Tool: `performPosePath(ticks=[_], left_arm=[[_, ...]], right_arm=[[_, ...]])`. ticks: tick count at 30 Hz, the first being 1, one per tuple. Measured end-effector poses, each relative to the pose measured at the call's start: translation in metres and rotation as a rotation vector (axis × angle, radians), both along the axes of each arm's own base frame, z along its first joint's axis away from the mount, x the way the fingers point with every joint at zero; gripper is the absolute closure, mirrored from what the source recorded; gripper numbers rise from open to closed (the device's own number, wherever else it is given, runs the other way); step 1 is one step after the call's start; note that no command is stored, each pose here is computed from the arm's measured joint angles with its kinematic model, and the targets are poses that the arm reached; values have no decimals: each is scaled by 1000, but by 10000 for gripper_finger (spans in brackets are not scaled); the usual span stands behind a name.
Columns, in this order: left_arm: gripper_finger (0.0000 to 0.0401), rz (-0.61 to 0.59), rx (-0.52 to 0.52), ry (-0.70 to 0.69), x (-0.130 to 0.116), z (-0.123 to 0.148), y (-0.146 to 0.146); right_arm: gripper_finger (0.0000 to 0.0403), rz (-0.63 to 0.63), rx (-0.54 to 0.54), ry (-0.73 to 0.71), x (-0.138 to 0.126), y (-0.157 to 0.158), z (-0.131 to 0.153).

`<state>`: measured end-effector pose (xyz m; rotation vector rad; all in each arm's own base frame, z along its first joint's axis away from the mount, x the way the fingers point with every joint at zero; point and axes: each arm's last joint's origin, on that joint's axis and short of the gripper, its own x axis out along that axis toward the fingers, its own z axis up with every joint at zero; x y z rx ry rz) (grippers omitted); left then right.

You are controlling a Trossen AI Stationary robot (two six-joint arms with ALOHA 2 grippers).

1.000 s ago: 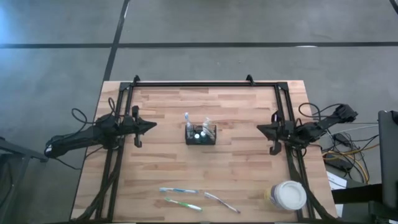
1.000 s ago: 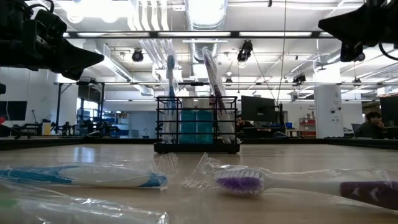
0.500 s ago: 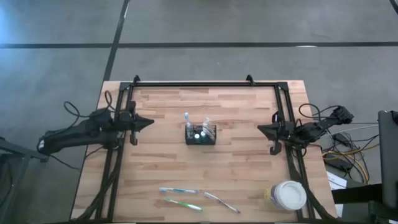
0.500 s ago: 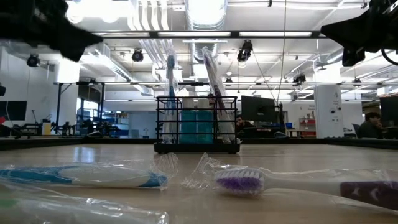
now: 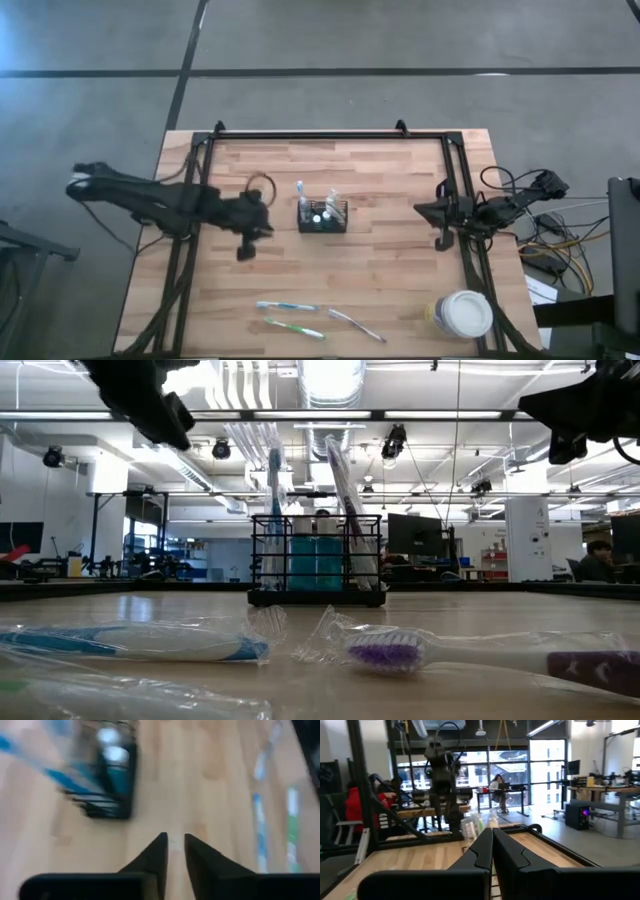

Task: Pick & Place toothbrushing station
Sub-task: Put the blue toothbrush into the black mesh organizer

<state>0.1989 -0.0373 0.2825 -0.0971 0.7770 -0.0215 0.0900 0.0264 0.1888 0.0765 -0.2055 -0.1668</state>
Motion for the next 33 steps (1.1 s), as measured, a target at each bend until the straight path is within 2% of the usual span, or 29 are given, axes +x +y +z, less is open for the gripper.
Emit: performPosePath(ticks=[4, 8, 12, 21, 24, 29, 33], left_arm=[[277, -55, -43, -1, 21, 9, -27], [230, -112, -58, 108, 32, -11, -54], [202, -166, -58, 182, 32, -29, -79], [195, -247, -92, 322, 22, -61, -116], [195, -252, -131, 271, 25, -65, -123], [195, -197, -211, 234, 30, -80, -127], [195, -152, -257, 243, 37, -96, -134]], right_arm=[[394, 13, 6, -2, 0, 0, 0], [394, 16, 20, -3, 0, 0, 0], [394, 16, 21, -1, 0, 0, 0], [394, 18, 28, -2, 0, 0, 0], [394, 19, 36, -4, 0, 0, 0], [394, 25, 67, -9, 0, 0, 0], [394, 33, 105, -16, 0, 0, 0]])
